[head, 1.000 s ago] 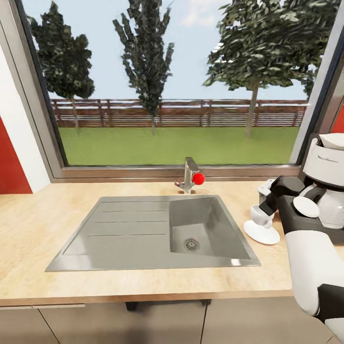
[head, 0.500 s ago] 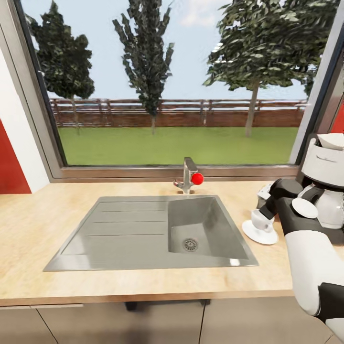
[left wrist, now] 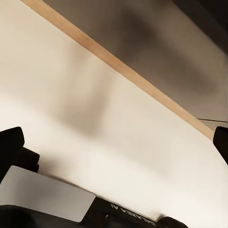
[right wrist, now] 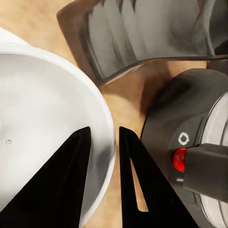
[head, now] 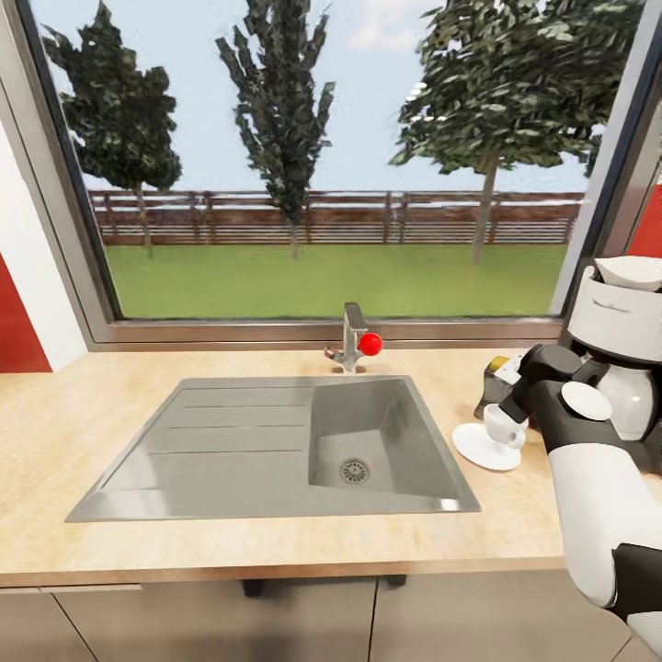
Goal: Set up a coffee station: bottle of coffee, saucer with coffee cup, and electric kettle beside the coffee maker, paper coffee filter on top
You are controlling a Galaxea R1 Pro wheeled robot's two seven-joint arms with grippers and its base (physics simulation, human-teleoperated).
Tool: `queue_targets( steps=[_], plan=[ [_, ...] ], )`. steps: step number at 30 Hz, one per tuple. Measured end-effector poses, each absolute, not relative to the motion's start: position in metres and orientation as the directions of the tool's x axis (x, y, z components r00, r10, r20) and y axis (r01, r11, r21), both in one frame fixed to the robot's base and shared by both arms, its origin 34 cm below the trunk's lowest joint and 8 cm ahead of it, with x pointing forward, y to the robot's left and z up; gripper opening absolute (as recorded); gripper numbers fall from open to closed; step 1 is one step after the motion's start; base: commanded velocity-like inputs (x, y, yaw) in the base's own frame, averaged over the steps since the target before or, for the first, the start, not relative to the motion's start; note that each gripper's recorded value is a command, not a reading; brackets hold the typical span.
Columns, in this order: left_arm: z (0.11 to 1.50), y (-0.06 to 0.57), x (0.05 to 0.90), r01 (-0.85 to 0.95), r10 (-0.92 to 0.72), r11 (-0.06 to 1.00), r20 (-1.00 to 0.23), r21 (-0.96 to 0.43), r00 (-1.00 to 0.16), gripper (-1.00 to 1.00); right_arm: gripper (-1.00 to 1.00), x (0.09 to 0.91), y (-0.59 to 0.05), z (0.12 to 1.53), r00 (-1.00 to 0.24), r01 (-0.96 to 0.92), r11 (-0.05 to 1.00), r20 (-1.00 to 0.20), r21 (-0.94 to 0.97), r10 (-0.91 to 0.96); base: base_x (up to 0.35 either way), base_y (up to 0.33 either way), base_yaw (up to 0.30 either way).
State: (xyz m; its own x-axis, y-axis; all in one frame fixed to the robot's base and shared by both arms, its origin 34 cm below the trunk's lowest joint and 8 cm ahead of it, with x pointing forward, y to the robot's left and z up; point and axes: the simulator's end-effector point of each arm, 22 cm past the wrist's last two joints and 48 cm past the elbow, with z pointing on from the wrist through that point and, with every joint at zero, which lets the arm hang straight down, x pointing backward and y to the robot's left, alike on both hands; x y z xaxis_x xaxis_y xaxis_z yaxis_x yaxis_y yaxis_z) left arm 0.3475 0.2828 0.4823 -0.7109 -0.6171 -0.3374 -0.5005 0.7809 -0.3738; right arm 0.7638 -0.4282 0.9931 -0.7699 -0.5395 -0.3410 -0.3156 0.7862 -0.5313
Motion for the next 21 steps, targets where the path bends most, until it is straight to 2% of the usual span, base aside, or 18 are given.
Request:
queue_targets(
  steps=[21],
  plan=[
    [0.482, 0.283, 0.348, -0.501, -0.617, 0.781, -0.337, -0.374, -0.711, 1.00, -1.00, 0.762, -0.425, 0.982, -0.777, -0.334, 0.790, -0.324, -0.514, -0.540, -0.010, 0.019, 0.000]
  ],
)
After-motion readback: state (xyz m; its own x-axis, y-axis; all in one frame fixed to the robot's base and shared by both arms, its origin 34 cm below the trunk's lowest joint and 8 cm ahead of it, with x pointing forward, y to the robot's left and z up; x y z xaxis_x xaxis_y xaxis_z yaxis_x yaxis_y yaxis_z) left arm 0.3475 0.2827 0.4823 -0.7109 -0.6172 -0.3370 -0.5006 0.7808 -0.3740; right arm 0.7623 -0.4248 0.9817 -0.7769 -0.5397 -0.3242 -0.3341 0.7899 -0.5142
